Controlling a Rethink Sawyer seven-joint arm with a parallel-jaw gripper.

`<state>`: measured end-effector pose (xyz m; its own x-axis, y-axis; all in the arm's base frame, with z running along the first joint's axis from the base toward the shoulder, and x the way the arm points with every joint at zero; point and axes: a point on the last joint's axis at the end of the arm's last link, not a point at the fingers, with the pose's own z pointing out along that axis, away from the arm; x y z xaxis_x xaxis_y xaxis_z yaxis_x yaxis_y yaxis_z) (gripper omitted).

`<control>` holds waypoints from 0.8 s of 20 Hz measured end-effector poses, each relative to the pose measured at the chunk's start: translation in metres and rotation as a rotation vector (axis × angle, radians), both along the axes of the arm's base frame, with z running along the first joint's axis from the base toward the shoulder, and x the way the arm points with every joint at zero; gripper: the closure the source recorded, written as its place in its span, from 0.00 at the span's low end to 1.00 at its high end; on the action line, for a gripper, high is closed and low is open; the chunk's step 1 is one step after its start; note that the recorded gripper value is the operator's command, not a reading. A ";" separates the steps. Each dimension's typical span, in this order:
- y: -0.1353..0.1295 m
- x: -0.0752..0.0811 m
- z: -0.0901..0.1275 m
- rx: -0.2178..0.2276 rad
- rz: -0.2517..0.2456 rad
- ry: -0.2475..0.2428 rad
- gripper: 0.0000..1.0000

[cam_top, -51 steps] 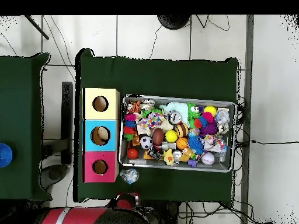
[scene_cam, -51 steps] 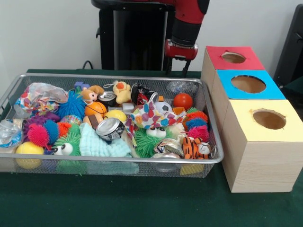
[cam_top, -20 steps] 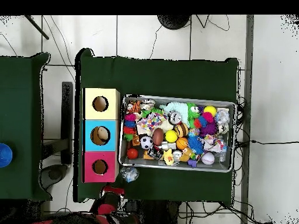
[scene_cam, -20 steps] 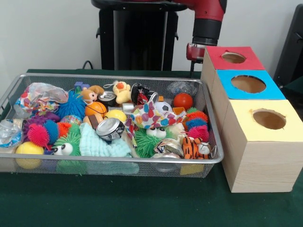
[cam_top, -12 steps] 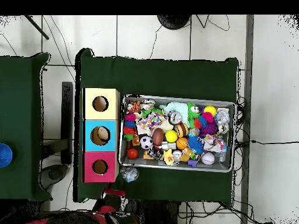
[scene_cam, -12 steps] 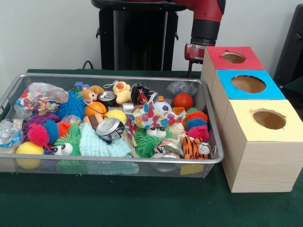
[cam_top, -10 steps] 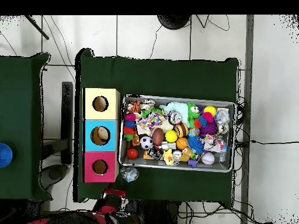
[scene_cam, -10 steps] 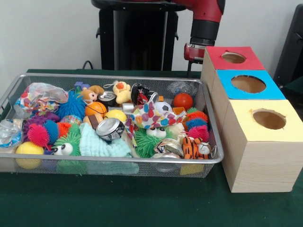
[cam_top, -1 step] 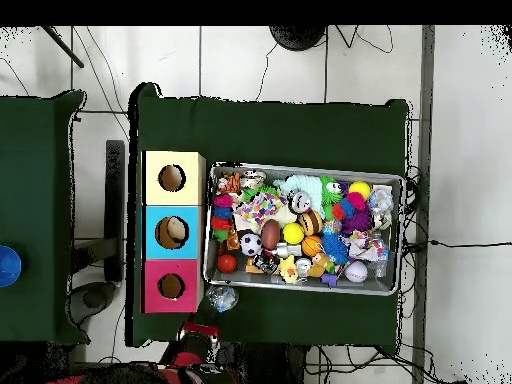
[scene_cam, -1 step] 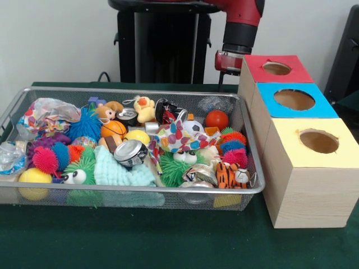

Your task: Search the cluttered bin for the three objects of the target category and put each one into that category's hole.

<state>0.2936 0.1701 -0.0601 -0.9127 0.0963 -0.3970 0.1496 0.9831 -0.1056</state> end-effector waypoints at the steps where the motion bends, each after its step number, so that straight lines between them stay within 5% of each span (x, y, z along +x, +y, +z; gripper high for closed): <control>1: -0.001 0.000 0.000 -0.002 -0.001 0.001 0.00; 16: -0.026 -0.002 0.004 -0.084 -0.001 0.035 0.00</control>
<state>0.2915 0.1443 -0.0559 -0.9261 0.0651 -0.3717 0.1455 0.9705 -0.1924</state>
